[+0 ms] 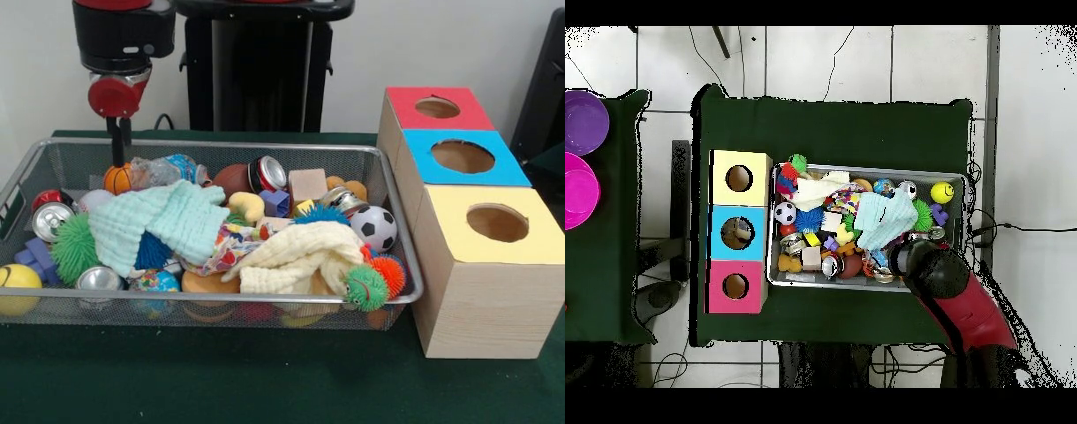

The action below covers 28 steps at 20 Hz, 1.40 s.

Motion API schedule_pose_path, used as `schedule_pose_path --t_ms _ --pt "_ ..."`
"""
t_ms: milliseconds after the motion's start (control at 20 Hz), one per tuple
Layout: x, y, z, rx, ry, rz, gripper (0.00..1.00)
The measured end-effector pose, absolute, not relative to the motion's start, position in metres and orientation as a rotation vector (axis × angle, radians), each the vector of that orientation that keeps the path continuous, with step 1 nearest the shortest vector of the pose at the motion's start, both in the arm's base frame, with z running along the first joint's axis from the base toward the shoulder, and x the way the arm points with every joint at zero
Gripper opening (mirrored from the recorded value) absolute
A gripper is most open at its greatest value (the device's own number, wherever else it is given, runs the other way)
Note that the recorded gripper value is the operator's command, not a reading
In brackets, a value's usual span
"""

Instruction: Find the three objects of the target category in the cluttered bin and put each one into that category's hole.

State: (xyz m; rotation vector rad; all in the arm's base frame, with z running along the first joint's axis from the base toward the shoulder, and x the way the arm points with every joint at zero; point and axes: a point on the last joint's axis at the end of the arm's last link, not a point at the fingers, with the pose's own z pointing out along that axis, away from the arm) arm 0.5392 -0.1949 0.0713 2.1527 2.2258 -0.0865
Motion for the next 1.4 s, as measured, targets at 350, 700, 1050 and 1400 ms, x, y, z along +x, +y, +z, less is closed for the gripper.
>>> schedule_pose_path --t_ms 350,700,1050,1400 --pt "0.542 -0.189 0.083 2.164 2.248 -0.063 1.0" --pt "0.545 -0.185 0.082 2.161 2.254 -0.049 1.0" --pt "0.549 -0.171 0.072 2.176 2.278 0.012 1.0" --pt "0.561 -0.163 0.06 2.151 2.268 0.059 1.0"
